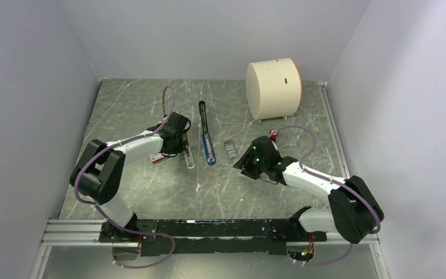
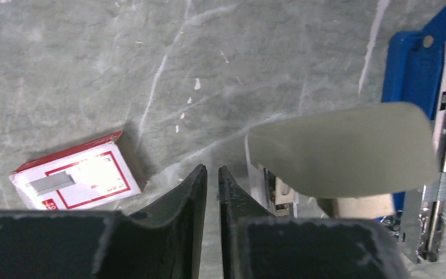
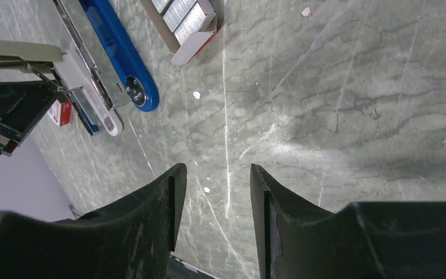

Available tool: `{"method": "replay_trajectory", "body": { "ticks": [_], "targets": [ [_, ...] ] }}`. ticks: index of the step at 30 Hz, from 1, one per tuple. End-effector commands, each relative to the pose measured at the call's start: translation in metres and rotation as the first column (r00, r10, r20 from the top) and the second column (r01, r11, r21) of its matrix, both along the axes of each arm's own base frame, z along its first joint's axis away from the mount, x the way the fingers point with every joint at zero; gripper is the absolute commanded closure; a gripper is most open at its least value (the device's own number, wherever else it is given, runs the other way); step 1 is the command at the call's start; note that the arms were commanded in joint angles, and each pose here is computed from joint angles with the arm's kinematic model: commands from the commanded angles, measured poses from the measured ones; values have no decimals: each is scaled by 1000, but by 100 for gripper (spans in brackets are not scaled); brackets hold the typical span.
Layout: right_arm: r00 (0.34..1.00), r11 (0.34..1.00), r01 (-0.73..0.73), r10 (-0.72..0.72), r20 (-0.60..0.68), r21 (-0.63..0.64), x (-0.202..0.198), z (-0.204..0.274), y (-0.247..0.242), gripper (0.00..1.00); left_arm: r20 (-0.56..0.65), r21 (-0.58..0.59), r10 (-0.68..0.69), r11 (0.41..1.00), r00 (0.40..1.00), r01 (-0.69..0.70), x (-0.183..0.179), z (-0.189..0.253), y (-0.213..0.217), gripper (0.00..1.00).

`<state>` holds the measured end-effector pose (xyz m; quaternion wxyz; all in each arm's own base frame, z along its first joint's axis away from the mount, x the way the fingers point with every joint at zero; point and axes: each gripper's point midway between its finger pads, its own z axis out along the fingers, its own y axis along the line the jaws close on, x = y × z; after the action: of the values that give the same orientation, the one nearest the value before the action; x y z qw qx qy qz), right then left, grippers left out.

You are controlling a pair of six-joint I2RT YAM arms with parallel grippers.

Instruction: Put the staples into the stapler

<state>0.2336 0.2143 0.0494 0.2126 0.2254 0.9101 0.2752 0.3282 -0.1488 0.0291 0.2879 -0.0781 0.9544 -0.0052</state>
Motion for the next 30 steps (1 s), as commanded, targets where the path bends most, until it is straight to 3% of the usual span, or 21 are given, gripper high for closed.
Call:
{"method": "replay_trajectory", "body": {
  "ticks": [1, 8, 14, 30],
  "targets": [
    [1000, 1000, -15, 14, 24, 21, 9, 6, 5, 52, 0, -52, -53, 997, 999, 53, 4, -3, -12, 79],
    [1000, 999, -29, 29, 2, 34, 6, 0, 7, 52, -74, -18, -51, 999, 996, 50, -9, -19, -5, 77],
    [999, 999, -31, 32, -8, 38, 4, -1, 7, 53, -98, -78, -90, 994, 991, 82, -23, -22, -13, 80],
    [999, 998, -37, 38, -18, 53, 0, -5, 8, 54, -180, -91, -137, 988, 974, 123, -80, -24, -15, 82]
  ]
}}
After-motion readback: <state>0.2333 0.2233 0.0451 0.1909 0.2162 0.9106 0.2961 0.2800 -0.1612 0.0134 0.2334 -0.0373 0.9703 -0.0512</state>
